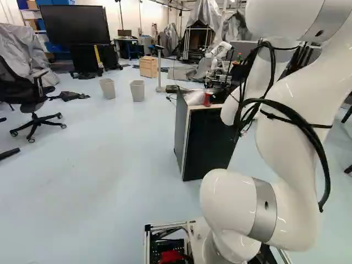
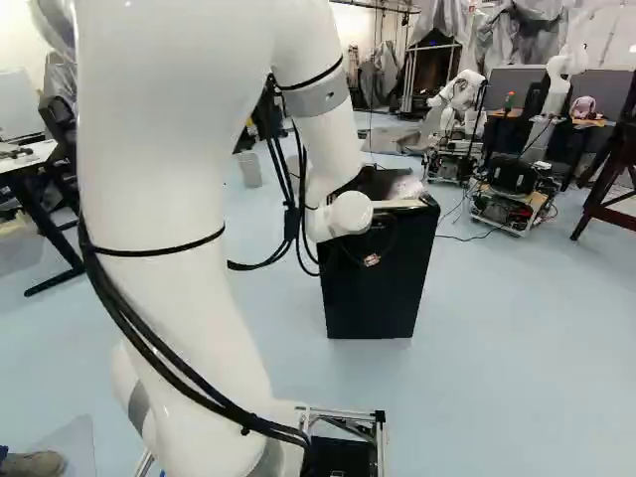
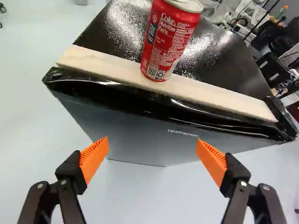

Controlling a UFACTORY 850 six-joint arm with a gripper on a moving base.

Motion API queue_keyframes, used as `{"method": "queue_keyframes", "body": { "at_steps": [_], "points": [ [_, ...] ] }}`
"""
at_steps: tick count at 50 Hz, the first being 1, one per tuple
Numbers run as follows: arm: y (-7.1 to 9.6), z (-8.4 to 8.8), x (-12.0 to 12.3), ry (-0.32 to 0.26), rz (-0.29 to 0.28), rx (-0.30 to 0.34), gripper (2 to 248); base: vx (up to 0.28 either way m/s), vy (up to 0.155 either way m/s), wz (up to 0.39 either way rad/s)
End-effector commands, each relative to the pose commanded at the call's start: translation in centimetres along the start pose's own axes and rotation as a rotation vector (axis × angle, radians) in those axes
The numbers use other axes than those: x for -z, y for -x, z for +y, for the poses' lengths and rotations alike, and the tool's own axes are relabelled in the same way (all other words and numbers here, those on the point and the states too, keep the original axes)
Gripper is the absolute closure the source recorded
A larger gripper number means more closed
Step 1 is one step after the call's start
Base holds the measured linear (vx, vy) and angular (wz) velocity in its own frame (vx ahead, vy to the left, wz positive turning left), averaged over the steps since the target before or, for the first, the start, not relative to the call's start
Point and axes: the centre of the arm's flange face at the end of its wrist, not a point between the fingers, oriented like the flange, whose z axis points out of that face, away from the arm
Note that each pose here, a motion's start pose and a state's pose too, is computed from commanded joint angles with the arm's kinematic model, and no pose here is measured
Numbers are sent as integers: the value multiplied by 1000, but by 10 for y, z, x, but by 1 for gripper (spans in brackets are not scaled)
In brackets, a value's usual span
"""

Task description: Grab a drink from the fridge

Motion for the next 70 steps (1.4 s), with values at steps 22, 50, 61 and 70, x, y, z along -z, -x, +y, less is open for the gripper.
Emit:
{"method": "queue_keyframes", "body": {
  "at_steps": [22, 50, 61, 70],
  "points": [
    [-1, -6, 11, 50, 58, -84, 3, 0, 0, 0],
    [-10, -18, 24, 158, 168, -242, 3, 0, 0, 0],
    [-16, -27, 27, 193, 213, -295, 3, 0, 0, 0],
    [-23, -33, 26, 220, 250, -334, 3, 0, 0, 0]
  ]
}}
